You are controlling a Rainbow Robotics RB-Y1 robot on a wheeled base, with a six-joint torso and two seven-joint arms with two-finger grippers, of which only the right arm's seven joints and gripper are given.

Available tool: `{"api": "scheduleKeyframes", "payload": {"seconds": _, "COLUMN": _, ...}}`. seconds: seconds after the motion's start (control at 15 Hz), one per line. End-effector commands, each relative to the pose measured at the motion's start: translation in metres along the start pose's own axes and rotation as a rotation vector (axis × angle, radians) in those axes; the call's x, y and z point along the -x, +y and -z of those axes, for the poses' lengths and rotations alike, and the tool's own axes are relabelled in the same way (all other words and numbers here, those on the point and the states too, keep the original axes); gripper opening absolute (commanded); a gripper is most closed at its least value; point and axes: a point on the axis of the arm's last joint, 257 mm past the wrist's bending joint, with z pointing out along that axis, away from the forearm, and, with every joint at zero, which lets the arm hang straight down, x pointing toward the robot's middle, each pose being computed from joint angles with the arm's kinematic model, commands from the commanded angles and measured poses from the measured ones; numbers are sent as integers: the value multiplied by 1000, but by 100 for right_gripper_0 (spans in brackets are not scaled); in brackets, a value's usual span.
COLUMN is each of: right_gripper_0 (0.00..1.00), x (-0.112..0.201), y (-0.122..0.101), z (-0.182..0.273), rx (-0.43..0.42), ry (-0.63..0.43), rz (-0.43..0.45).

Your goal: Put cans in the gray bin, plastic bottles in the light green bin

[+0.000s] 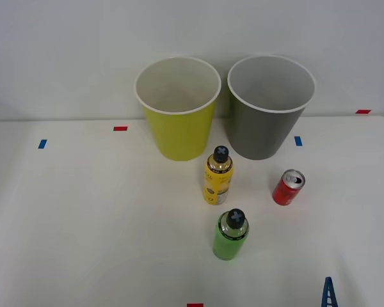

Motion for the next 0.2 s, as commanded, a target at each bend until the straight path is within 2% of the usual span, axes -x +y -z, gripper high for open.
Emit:
{"api": "scheduleKeyframes", "payload": {"seconds": 0.07, "right_gripper_0": 100, "x": 0, "y": 0, "z": 0, "rx": 0, "ry": 0, "rz": 0}}
{"api": "scheduleKeyframes", "payload": {"seconds": 0.2, "right_gripper_0": 100, "x": 0, "y": 0, "z": 0, "rx": 0, "ry": 0, "rz": 0}}
